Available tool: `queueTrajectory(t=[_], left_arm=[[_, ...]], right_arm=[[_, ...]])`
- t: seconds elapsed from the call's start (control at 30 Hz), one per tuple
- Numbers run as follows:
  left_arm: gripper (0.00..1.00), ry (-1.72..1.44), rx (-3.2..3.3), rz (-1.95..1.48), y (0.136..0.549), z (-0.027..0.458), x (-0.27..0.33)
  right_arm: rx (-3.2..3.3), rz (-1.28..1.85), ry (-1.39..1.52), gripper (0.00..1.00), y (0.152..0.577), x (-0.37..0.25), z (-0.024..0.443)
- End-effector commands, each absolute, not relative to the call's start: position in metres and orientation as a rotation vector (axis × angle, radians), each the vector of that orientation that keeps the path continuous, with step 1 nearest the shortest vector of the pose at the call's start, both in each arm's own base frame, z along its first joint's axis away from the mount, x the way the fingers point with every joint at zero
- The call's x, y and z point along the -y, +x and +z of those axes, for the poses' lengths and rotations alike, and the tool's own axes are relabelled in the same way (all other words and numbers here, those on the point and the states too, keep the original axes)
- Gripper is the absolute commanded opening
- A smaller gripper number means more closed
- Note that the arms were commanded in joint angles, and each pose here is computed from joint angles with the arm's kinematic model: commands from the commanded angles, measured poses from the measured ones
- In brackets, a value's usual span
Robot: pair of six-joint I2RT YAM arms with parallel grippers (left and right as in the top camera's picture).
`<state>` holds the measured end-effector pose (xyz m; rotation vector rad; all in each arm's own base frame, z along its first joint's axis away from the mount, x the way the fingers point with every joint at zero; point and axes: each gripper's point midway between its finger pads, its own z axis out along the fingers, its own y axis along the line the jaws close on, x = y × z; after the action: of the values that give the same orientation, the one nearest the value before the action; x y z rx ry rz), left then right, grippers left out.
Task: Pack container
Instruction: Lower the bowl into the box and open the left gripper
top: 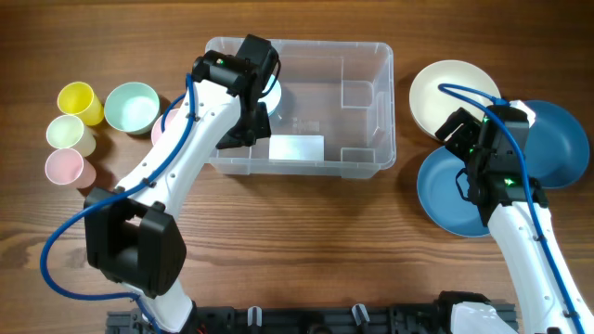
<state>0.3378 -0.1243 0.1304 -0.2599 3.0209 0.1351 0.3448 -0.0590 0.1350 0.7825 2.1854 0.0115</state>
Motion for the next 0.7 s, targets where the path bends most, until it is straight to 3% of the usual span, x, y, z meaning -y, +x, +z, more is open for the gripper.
queueTrajectory(t=[0.0, 0.67], left_arm=[[0.04, -0.272, -3.030, 0.126, 0.332, 0.133, 0.127], [0.04, -0.212, -3.125, 0.216, 0.300, 0.118, 0.126]], right_arm=[[-2.169, 0.009, 0.777, 1.00, 0.349, 0.061, 0.142], [-2.169, 0.009, 0.777, 1.00, 0.349, 0.061, 0.142]])
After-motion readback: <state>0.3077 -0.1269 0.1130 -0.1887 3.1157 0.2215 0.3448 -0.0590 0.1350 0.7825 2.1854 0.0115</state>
